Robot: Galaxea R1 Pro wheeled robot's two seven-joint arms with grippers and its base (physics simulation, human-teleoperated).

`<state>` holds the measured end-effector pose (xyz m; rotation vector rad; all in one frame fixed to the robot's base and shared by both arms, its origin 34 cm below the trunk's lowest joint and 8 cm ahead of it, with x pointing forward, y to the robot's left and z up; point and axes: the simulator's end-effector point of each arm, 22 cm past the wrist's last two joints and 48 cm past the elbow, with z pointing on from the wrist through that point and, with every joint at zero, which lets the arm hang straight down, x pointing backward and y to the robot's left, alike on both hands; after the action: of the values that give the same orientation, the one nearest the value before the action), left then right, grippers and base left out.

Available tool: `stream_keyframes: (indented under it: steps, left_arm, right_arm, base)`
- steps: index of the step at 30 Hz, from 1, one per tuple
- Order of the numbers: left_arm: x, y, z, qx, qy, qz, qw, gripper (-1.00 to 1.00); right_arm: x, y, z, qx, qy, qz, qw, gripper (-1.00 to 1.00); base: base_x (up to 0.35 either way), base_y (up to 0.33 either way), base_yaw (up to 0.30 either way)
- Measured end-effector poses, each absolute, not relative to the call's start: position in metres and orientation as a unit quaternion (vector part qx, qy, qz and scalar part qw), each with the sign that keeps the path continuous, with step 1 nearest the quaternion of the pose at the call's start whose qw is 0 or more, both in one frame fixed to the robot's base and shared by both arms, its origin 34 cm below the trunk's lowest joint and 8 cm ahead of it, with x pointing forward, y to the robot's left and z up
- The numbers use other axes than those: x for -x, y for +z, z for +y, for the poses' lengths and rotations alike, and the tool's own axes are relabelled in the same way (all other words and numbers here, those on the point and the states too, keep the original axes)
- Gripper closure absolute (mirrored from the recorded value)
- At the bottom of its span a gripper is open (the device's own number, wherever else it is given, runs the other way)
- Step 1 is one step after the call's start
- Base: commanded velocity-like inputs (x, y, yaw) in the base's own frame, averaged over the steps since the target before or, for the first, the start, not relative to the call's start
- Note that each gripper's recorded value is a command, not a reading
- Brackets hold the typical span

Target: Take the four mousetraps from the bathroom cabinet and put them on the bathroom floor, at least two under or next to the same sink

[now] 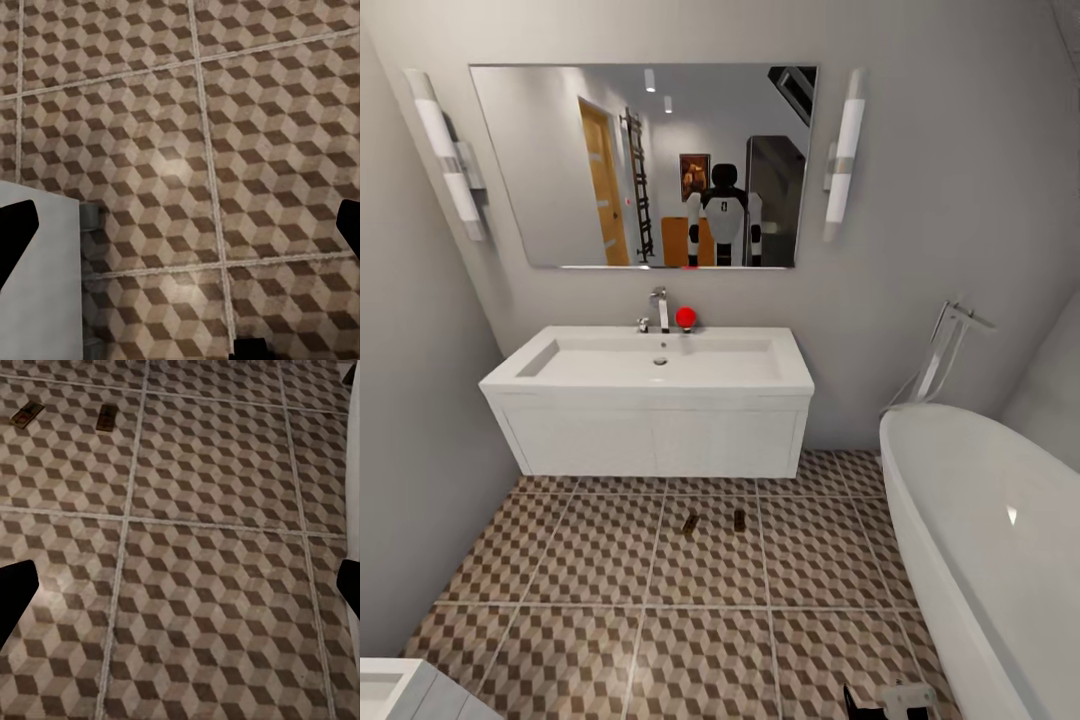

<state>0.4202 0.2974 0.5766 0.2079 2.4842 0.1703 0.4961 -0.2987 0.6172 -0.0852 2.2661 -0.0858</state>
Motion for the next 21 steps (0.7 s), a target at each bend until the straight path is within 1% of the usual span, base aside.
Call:
stream_keyframes:
  steps: [21]
  left_arm:
    - [-0.424,0.579,0.296,-0.079,0.064,0.942,0.321,-1.00]
  right_arm:
    - [-0.500,0.621,-0.287,0.033,-0.026,0.903,0.429,-1.00]
  base:
    - [0.000,0.000,0.000]
